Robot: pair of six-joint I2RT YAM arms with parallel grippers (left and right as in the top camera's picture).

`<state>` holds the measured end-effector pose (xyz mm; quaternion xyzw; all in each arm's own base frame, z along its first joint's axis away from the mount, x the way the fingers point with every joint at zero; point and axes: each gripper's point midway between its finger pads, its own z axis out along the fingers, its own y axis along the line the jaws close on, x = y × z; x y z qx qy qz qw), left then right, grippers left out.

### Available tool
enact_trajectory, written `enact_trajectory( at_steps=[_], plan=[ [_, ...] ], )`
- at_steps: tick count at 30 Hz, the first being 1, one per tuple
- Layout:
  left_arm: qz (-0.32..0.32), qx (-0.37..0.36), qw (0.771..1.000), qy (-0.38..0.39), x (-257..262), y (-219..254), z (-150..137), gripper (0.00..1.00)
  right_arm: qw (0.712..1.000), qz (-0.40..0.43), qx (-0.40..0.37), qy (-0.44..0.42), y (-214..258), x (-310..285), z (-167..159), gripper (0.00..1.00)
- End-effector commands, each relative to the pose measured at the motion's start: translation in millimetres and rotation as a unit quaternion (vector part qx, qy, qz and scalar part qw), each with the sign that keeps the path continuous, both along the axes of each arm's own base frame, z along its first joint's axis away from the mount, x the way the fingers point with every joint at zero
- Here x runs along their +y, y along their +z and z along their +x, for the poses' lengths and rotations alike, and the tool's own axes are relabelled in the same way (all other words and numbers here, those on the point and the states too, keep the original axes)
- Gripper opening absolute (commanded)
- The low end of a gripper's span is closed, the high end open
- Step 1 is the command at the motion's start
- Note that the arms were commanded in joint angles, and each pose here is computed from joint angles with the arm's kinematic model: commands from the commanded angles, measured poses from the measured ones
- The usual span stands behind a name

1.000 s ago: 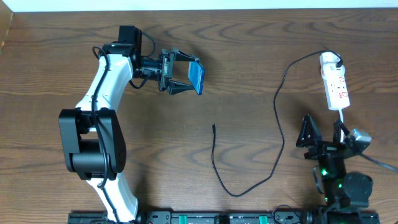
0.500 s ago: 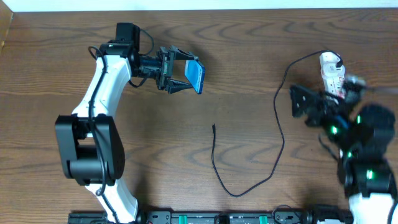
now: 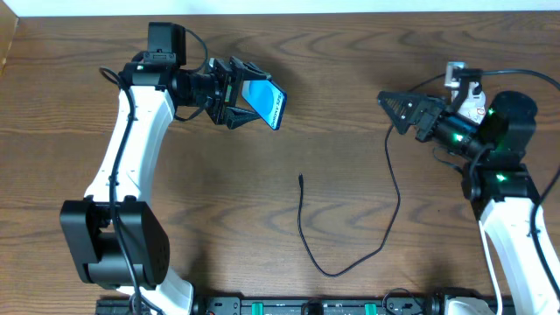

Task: Plug charger to phone and switch on socket
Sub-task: 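Move the right gripper toward the phone held by the left gripper, then grasp the phone's edge with the right gripper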

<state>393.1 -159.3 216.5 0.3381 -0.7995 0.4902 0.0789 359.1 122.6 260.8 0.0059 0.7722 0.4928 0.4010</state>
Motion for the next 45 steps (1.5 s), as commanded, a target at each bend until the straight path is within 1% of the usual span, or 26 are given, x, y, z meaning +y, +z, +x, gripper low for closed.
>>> enact_trajectory(
  at_steps=[1,6,9,13,20,24,29,38,45],
  plan=[
    [0.034,-0.011,0.999,0.015,-3,6,-2,0.07,0.997,0.025,0.013,0.070,4,24,-13,0.99],
    [0.066,-0.003,0.998,0.017,-16,-3,-4,0.07,0.995,0.025,0.034,0.093,-10,41,-14,0.99],
    [0.076,-0.014,0.997,0.010,-26,-4,-4,0.07,0.994,0.023,0.042,0.100,-15,50,-15,0.99],
    [0.084,-0.020,0.996,0.009,-39,-4,-4,0.07,0.995,0.009,0.048,0.085,-24,59,-11,0.99],
    [0.133,-0.023,0.991,0.025,-48,-15,-4,0.07,0.997,-0.016,0.049,0.059,-31,73,-7,0.99],
    [0.126,-0.032,0.991,0.019,-63,-11,-5,0.07,0.997,-0.035,0.055,0.040,-39,81,-7,0.98],
    [0.121,-0.027,0.992,0.027,-73,-10,-6,0.07,0.997,-0.051,0.057,0.024,-45,89,-7,0.95],
    [0.113,-0.012,0.993,0.023,-89,-9,-14,0.07,0.996,-0.048,0.076,-0.009,-48,91,-3,0.92],
    [0.105,-0.016,0.994,0.014,-104,-5,-19,0.07,0.995,-0.046,0.084,-0.022,-49,93,-2,0.86]
  ],
)
